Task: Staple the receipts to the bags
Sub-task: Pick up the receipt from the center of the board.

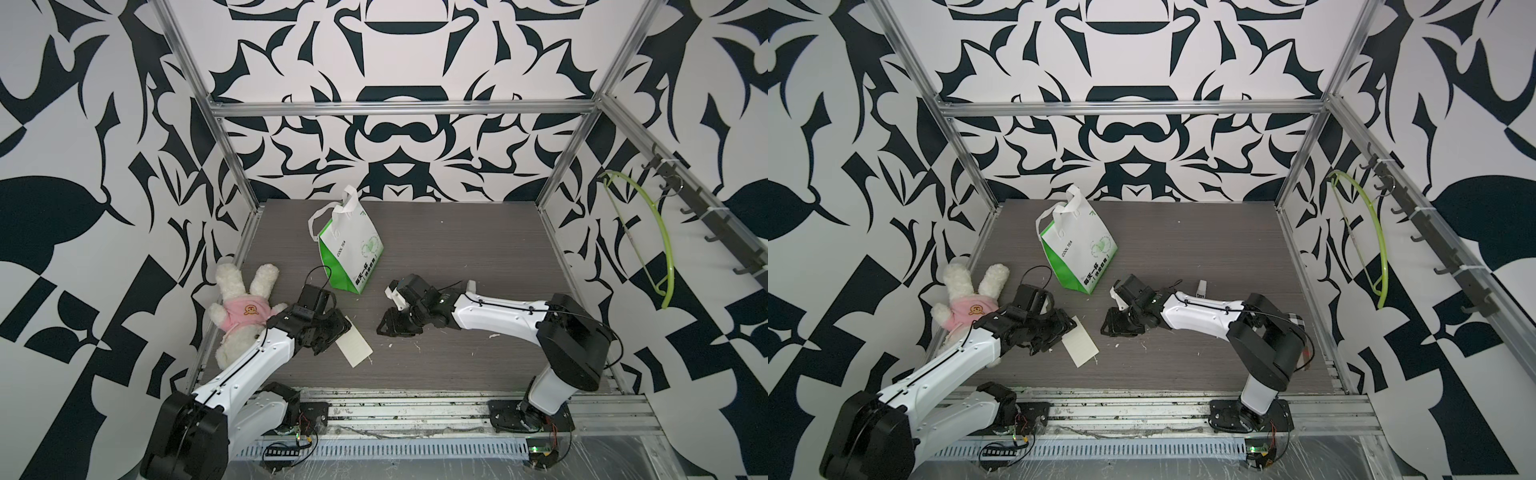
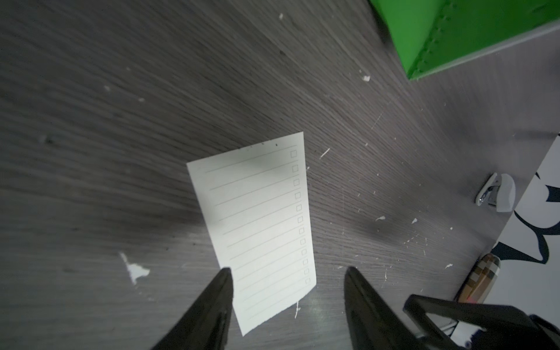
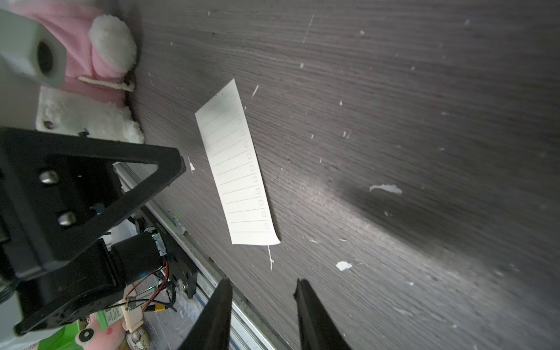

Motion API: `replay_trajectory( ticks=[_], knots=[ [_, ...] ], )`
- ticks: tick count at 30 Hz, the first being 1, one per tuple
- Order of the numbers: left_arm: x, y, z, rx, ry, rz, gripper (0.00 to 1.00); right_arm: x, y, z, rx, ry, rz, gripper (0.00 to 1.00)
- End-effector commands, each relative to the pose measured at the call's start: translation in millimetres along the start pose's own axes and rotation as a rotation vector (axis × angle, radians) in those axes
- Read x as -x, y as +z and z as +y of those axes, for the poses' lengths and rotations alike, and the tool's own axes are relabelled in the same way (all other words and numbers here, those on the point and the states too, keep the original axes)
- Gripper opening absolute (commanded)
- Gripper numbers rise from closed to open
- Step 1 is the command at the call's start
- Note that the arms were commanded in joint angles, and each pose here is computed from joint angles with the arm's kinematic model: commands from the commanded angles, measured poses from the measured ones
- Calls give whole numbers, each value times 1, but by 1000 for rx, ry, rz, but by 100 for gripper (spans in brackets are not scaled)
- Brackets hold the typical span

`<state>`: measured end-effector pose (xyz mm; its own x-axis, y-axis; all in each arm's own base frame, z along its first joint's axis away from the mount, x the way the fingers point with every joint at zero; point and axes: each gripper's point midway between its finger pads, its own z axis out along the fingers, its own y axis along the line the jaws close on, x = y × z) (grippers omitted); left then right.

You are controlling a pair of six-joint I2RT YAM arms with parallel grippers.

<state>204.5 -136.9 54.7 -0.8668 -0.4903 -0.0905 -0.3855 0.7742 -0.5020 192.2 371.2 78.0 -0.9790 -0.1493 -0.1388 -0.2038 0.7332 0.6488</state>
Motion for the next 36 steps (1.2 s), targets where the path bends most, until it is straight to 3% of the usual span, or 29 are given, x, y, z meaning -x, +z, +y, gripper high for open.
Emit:
replay_trajectory(
  ticks=[1,20,29,36],
  knots=[
    [-3,9,-2,-18,-5,4,61,-2,10,4,11,31,-30,37],
    [-23,31,36,73,-16,69,63,-12,50,0,14,121,-22,43],
    [-25,39,37,73,-22,78,63,-18,73,-1,96,197,16,46],
    [-29,49,34,73,-8,108,63,-8,72,21,247,198,-29,50]
  ],
)
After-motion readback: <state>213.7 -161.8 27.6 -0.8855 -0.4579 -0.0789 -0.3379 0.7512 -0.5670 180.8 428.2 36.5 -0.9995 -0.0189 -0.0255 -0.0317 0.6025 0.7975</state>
